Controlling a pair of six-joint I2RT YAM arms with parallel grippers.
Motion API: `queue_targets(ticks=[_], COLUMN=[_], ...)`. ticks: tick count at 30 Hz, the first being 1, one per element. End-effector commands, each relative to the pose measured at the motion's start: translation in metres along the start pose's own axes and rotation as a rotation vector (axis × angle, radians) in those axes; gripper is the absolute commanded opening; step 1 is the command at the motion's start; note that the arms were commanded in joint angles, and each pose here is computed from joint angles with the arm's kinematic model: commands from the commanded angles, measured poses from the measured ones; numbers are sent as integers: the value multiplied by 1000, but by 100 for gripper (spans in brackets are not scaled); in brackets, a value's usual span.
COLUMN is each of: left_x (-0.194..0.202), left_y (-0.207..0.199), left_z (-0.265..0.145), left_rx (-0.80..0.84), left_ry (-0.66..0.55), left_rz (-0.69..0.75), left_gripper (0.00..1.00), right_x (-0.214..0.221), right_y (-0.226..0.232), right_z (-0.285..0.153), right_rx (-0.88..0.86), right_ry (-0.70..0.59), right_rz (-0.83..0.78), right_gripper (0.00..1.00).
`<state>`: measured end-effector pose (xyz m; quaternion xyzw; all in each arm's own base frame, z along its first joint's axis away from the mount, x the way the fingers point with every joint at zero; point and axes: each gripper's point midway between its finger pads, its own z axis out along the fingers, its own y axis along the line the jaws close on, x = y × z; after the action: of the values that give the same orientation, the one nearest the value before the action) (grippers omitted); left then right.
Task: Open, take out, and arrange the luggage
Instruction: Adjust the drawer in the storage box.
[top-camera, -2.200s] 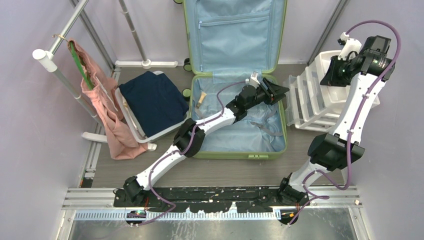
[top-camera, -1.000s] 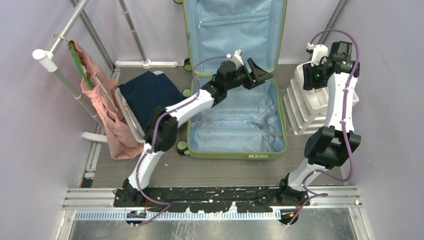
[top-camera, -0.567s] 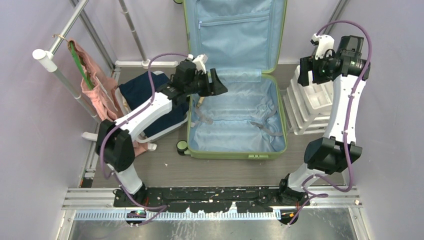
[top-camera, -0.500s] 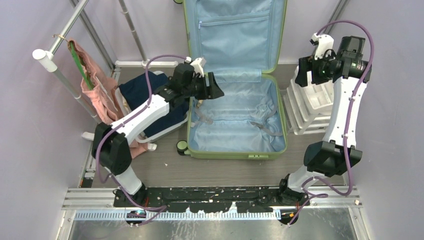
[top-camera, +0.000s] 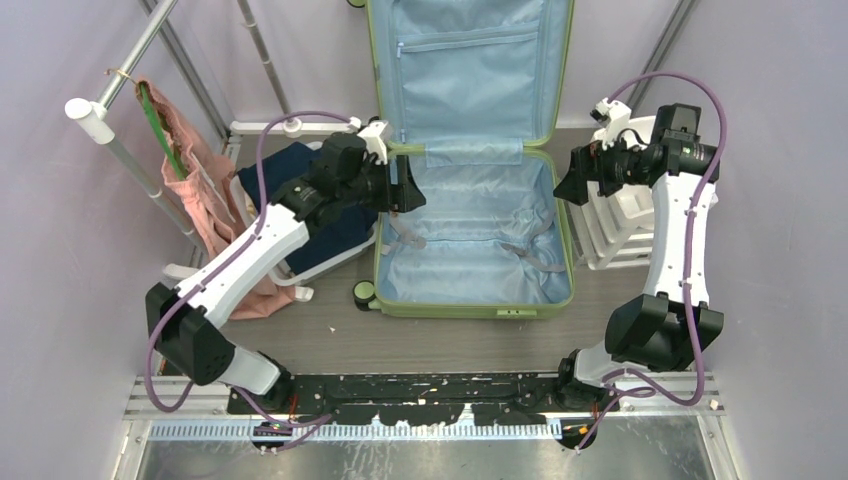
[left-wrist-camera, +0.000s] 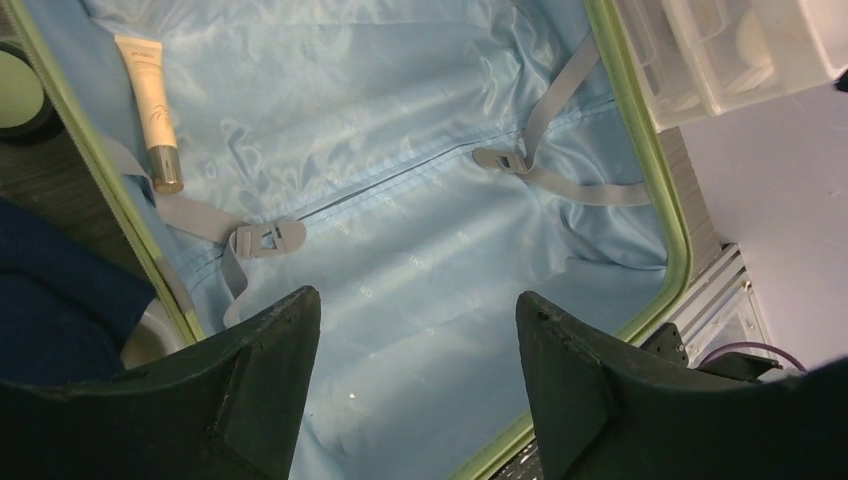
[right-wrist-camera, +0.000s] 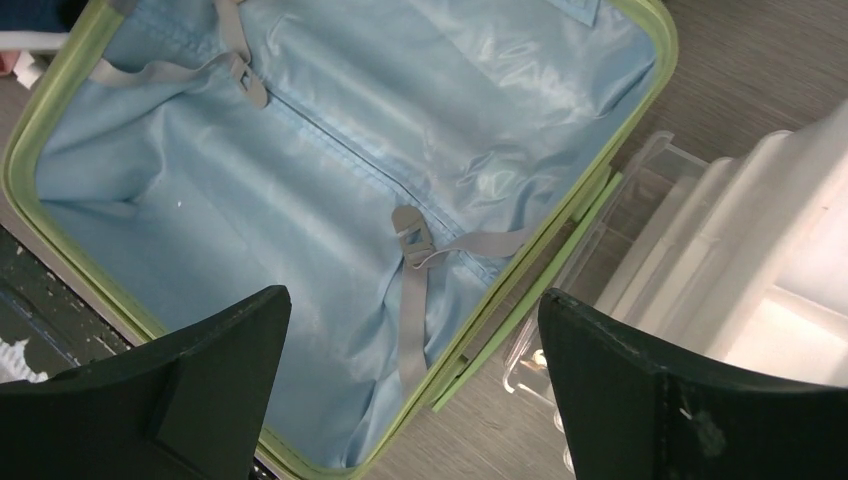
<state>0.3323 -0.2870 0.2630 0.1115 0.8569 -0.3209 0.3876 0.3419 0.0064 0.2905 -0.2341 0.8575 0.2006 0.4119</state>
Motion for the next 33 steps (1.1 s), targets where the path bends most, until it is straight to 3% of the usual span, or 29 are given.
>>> queue_targets(ticks=[1,20,27,33], left_x=[-10,-2,-4,-4], left_y=[-7,12,16,29], left_z=[-31,-83,-92,-95], left_rx=[-11,-99,-87,-86], left_ry=[-50,-198,-259,-316], left_rz=[-10,-87,-127,-195], left_gripper=[73,87,99,100], right_x=[-6,13,16,20], right_y=[9,13,10,1], right_z=[3,24,24,20], right_rx=[-64,-90,-68,-13], right_ry=[-35,62,86,126], right_rz=[-98,-148,-155,-164], right_gripper=[100,100,100,100])
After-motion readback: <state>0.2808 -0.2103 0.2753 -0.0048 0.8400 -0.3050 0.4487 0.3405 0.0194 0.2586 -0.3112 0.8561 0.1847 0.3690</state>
